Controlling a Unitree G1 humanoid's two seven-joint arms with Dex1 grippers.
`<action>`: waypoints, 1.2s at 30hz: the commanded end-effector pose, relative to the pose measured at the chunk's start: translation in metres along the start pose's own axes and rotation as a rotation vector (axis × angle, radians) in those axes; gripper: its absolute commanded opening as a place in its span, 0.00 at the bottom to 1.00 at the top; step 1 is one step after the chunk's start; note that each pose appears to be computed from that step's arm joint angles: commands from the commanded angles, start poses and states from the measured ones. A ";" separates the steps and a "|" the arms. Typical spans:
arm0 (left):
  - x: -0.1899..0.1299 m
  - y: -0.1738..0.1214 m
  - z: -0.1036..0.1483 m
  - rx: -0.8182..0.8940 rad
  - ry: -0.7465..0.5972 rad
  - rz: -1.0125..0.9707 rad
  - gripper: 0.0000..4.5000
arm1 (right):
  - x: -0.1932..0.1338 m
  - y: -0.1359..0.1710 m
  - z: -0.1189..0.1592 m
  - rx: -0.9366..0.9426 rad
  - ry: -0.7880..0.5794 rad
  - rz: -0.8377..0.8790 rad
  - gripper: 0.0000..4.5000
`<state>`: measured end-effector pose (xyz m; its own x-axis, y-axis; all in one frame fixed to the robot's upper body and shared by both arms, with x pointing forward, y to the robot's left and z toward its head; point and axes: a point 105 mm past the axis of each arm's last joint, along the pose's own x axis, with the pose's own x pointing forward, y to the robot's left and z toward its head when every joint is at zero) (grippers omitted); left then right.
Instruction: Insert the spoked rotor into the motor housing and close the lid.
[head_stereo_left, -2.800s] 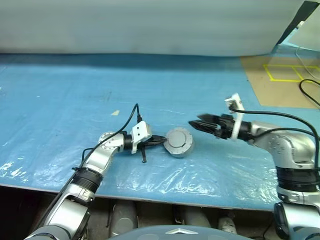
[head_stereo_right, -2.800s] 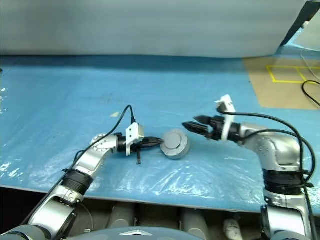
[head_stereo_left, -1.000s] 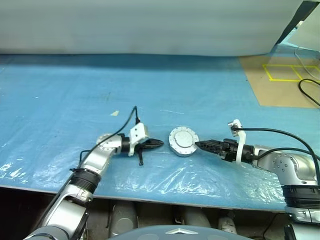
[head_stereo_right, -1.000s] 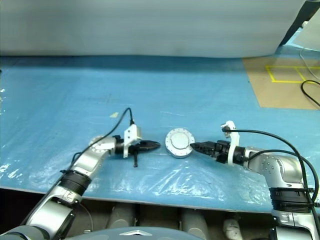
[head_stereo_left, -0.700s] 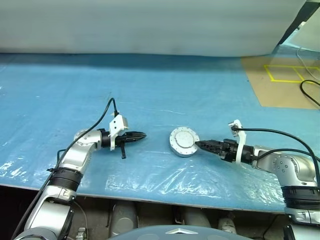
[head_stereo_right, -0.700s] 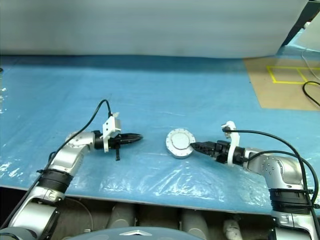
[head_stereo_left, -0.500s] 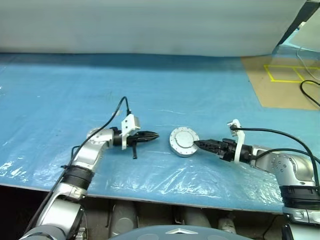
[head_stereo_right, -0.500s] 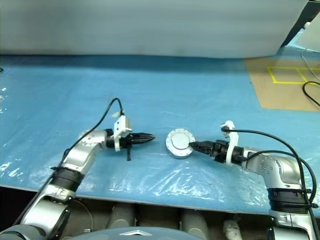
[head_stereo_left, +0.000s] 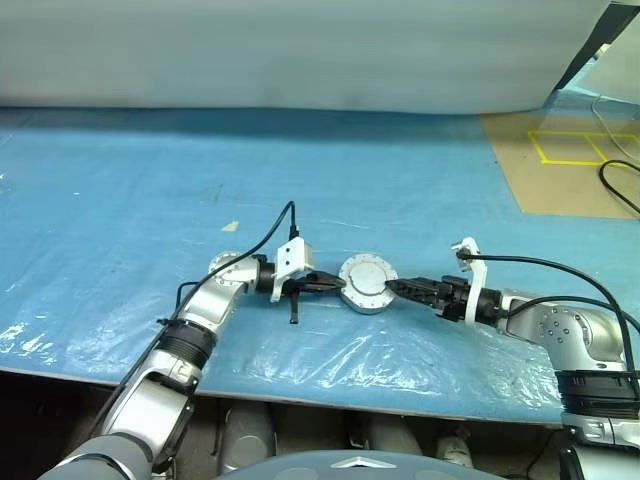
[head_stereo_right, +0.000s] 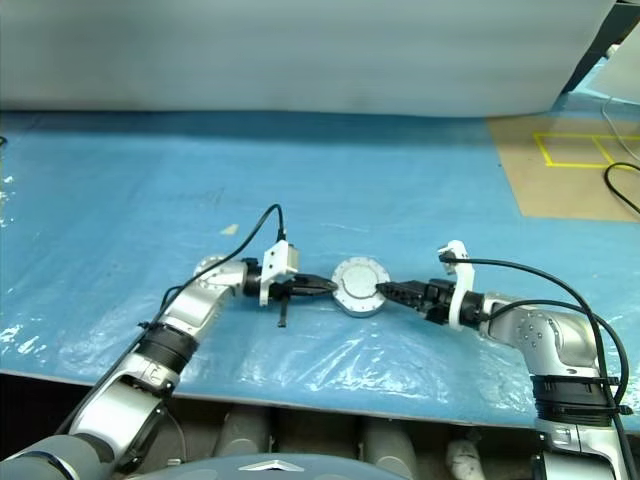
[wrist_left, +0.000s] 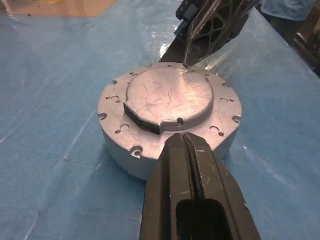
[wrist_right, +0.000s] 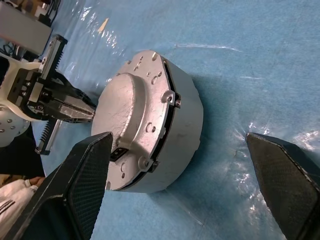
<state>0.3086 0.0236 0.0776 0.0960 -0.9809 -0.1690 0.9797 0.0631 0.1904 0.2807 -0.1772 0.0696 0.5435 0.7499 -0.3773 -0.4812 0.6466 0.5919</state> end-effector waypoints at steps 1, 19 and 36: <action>0.007 0.001 0.001 0.017 -0.007 0.006 0.00 | 0.002 -0.003 -0.012 0.024 0.032 -0.022 1.00; 0.002 -0.004 -0.012 0.023 0.040 -0.001 0.00 | 0.025 0.036 0.013 0.019 -0.034 0.133 1.00; -0.002 -0.005 -0.016 0.028 0.050 0.007 0.00 | 0.038 0.032 -0.005 0.082 0.019 0.139 0.49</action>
<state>0.3097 0.0304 0.0691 0.1186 -0.9747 -0.1895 0.9708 0.0737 0.2285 0.2929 -0.1433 0.0778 0.5326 0.7903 -0.3030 -0.4800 0.5769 0.6609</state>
